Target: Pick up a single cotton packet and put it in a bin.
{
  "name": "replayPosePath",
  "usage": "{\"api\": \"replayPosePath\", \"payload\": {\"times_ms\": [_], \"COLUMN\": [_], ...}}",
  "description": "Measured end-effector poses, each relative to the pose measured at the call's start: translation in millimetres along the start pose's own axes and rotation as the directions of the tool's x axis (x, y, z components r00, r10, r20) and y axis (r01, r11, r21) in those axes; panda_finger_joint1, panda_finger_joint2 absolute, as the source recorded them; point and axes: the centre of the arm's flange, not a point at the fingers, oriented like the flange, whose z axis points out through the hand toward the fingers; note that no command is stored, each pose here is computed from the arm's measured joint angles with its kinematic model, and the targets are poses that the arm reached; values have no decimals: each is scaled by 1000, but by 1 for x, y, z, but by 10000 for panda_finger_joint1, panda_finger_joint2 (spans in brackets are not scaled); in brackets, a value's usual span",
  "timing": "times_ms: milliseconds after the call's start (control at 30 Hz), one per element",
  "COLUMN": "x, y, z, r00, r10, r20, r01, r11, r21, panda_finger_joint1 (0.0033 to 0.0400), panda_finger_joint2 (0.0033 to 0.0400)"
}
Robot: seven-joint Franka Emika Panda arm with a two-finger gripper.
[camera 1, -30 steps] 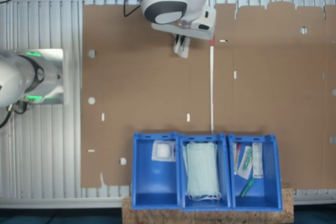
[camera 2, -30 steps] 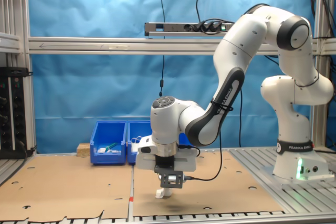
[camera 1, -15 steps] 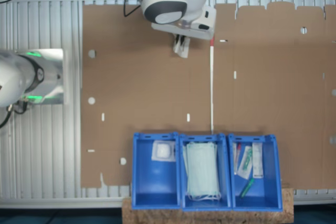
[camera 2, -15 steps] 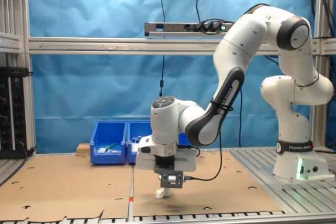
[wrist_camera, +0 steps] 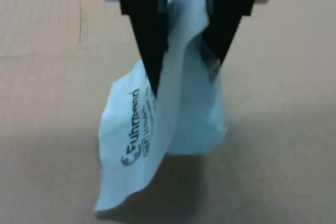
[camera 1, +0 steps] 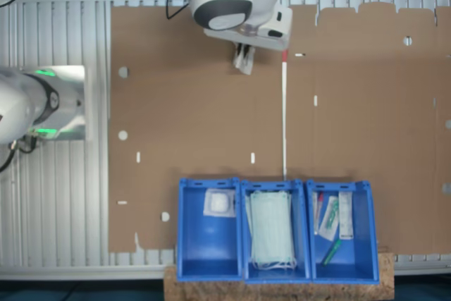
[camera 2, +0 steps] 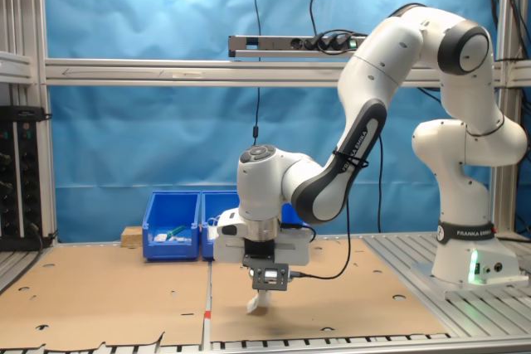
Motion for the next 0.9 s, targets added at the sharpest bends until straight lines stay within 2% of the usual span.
{"api": "replayPosePath", "payload": {"times_ms": [200, 633, 900], "x": [-1, -8, -19], "y": [2, 19, 32], "z": [-15, -69, -102], "r00": [1000, 998, 997], "r10": [8, 32, 20], "r20": [-13, -58, -70], "r01": [-8, -27, -11], "r11": [1000, 995, 992], "r21": [24, 99, 124], "panda_finger_joint1": [41, 42, 42], "panda_finger_joint2": [41, 42, 42]}}
